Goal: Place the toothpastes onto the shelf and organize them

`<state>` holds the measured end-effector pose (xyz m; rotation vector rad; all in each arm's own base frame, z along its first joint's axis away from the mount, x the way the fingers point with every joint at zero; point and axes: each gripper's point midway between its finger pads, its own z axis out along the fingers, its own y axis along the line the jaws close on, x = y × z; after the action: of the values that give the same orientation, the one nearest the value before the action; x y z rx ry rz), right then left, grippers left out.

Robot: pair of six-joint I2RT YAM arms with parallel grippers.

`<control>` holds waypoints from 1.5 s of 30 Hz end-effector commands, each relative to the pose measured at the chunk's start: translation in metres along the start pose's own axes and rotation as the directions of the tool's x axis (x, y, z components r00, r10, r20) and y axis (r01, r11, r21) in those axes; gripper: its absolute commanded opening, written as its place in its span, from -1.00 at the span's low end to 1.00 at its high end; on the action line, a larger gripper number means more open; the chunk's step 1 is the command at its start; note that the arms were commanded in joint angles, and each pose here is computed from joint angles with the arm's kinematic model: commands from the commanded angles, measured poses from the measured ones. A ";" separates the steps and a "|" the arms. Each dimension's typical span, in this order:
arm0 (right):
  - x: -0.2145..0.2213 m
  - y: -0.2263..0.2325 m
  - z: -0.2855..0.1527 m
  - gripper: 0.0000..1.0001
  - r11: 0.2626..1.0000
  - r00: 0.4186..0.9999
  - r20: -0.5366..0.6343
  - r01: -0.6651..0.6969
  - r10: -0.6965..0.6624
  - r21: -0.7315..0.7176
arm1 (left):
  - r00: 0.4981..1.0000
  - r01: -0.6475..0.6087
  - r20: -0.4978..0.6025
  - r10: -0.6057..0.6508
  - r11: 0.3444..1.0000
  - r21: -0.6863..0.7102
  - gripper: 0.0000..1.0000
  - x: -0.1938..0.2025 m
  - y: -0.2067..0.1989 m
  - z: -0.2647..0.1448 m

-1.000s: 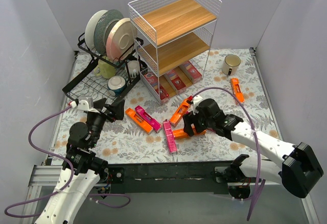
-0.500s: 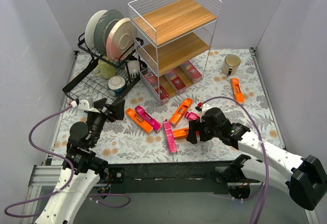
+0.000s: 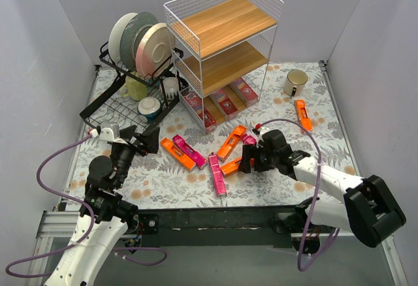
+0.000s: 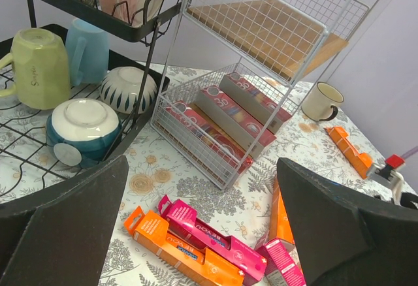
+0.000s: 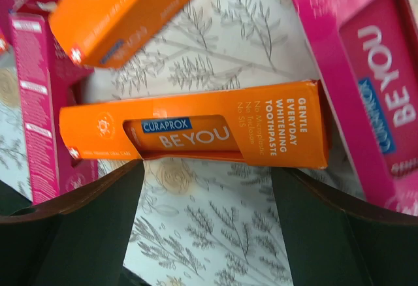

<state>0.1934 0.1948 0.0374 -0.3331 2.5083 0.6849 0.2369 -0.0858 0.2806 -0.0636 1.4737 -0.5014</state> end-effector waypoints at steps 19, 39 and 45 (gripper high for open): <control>-0.115 0.034 0.026 0.78 0.977 0.964 0.163 0.202 -0.210 0.062 | 0.998 -0.010 0.057 0.010 1.000 0.002 0.96 -0.021 -0.003 -0.006; -0.041 0.043 0.040 0.81 0.905 0.955 0.012 0.276 -0.296 0.325 | 0.999 -0.012 0.046 0.012 1.000 -0.003 0.96 -0.018 -0.002 -0.004; -0.032 0.011 0.017 0.79 0.871 0.951 0.036 0.266 -0.307 0.413 | 0.999 -0.012 0.047 0.012 1.000 -0.001 0.96 -0.019 -0.002 -0.004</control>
<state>0.2217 0.2456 0.0387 -0.5654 2.4008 0.1509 0.2341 -0.0841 0.2850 -0.0665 1.4547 -0.5026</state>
